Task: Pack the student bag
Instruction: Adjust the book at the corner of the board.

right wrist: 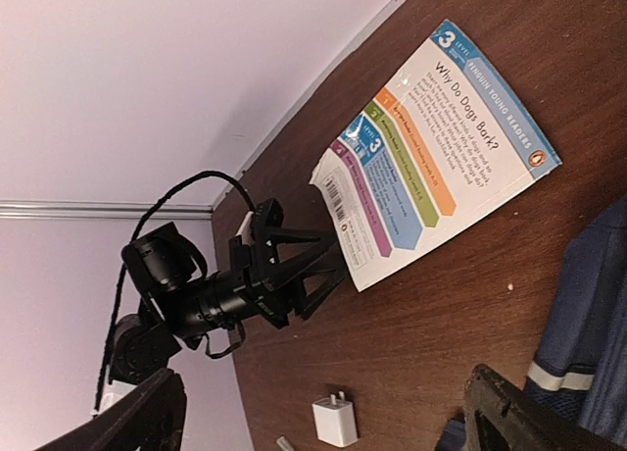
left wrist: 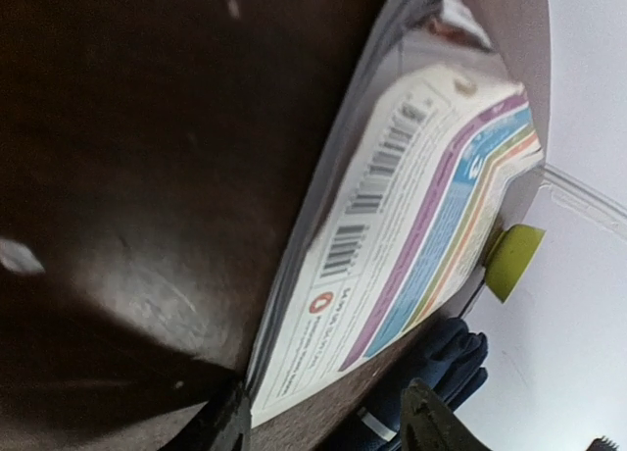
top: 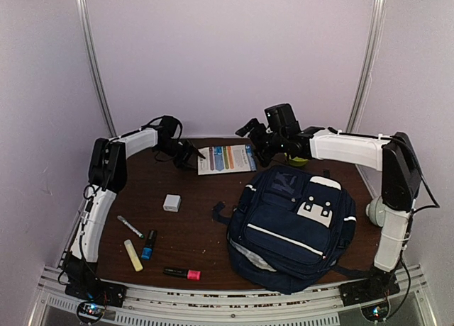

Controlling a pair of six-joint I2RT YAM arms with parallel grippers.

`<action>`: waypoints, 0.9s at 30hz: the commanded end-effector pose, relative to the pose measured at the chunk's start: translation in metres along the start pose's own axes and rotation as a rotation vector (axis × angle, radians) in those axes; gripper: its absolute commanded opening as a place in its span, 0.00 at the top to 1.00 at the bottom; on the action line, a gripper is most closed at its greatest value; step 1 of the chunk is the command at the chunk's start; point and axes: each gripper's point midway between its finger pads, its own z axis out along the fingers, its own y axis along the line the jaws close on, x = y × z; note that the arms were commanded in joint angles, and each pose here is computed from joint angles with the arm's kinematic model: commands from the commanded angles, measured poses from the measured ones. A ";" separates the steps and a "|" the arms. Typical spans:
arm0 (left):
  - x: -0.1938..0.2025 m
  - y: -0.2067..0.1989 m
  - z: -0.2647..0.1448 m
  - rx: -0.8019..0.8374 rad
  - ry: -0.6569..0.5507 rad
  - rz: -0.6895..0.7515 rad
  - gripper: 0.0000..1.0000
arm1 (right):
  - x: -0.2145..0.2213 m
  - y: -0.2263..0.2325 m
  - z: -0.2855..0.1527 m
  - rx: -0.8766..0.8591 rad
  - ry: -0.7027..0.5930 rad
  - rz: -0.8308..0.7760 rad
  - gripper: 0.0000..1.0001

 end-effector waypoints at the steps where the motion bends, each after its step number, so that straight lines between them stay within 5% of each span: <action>1: 0.031 -0.002 0.002 -0.073 -0.001 0.103 0.48 | -0.012 -0.023 -0.019 0.142 -0.049 -0.156 0.00; 8: 0.105 -0.038 0.014 -0.101 0.064 0.341 0.48 | -0.016 -0.054 -0.023 0.264 0.002 -0.265 0.00; 16: 0.113 -0.057 0.021 -0.056 0.068 0.467 0.48 | -0.010 -0.053 -0.032 0.223 0.029 -0.261 0.00; 21: 0.073 -0.087 -0.045 -0.173 -0.157 0.678 0.45 | -0.008 -0.051 -0.045 0.218 0.042 -0.295 0.00; 27: -0.015 -0.073 -0.082 -0.025 -0.302 0.517 0.42 | -0.002 -0.056 -0.049 0.209 0.061 -0.288 0.00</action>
